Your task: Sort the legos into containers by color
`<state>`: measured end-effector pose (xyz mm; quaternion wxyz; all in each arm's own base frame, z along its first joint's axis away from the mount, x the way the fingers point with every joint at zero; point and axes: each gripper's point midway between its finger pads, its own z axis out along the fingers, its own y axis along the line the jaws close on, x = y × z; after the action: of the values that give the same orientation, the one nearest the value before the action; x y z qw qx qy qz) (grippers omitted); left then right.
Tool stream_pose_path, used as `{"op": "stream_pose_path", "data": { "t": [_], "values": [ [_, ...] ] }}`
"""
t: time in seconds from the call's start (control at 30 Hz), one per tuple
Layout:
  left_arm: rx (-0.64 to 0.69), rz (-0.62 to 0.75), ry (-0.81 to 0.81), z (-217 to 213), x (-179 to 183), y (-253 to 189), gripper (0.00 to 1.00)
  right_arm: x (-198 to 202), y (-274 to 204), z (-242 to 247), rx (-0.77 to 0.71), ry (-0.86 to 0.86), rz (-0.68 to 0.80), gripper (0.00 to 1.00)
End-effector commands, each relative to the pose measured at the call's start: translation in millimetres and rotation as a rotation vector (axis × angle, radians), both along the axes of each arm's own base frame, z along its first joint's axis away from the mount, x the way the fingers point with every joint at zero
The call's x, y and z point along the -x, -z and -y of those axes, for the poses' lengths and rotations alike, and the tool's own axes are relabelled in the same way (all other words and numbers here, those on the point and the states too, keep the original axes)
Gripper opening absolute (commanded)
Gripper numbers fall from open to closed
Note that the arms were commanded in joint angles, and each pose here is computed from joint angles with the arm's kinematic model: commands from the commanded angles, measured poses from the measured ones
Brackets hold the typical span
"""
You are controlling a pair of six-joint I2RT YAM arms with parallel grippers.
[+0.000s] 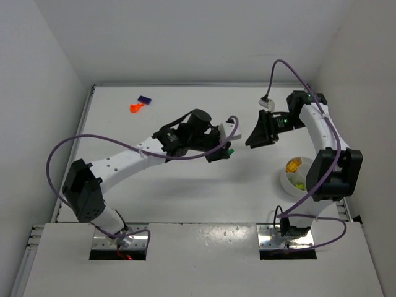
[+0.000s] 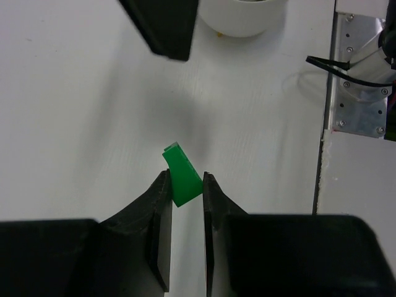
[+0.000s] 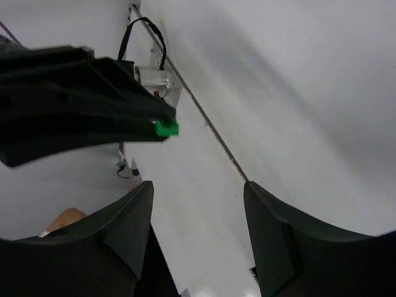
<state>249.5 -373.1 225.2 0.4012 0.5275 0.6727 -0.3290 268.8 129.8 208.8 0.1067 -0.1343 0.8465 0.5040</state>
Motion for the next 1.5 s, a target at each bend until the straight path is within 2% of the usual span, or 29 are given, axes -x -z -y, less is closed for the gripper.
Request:
{"op": "stream_pose_path", "data": {
  "t": [0.0,0.1,0.27,0.4,0.77,0.83,0.97,1.3,1.37,1.4,1.47],
  "values": [
    [-0.053,0.081,0.011,18,7,0,0.0,12,-9,-13,-0.08,-0.01,-0.077,0.62],
    [-0.067,0.111,0.04,33,17,1,0.0,18,-7,-22,-0.09,-0.038,-0.095,0.62],
    [-0.066,0.127,0.029,37,15,-3,0.0,22,-2,-30,-0.089,-0.069,-0.105,0.62],
    [-0.073,0.135,0.011,38,10,-3,0.0,29,7,-35,-0.078,-0.081,-0.137,0.52],
    [-0.063,0.137,0.018,41,9,-7,0.0,34,19,-44,-0.065,-0.111,-0.174,0.51],
    [-0.063,0.137,0.018,41,9,-7,0.0,36,19,-46,-0.064,-0.121,-0.175,0.47],
    [-0.061,0.129,0.014,41,10,-7,0.0,36,19,-46,-0.064,-0.121,-0.175,0.33],
    [-0.057,0.125,0.023,40,13,-7,0.0,37,21,-48,-0.063,-0.129,-0.184,0.08],
    [-0.057,0.125,0.023,40,13,-7,0.0,35,19,-49,-0.063,-0.13,-0.175,0.08],
    [-0.057,0.125,0.023,40,13,-7,0.0,35,20,-48,-0.054,-0.13,-0.175,0.19],
    [-0.054,0.121,0.031,41,14,-7,0.0,36,23,-46,-0.034,-0.125,-0.187,0.32]
  ]
}}
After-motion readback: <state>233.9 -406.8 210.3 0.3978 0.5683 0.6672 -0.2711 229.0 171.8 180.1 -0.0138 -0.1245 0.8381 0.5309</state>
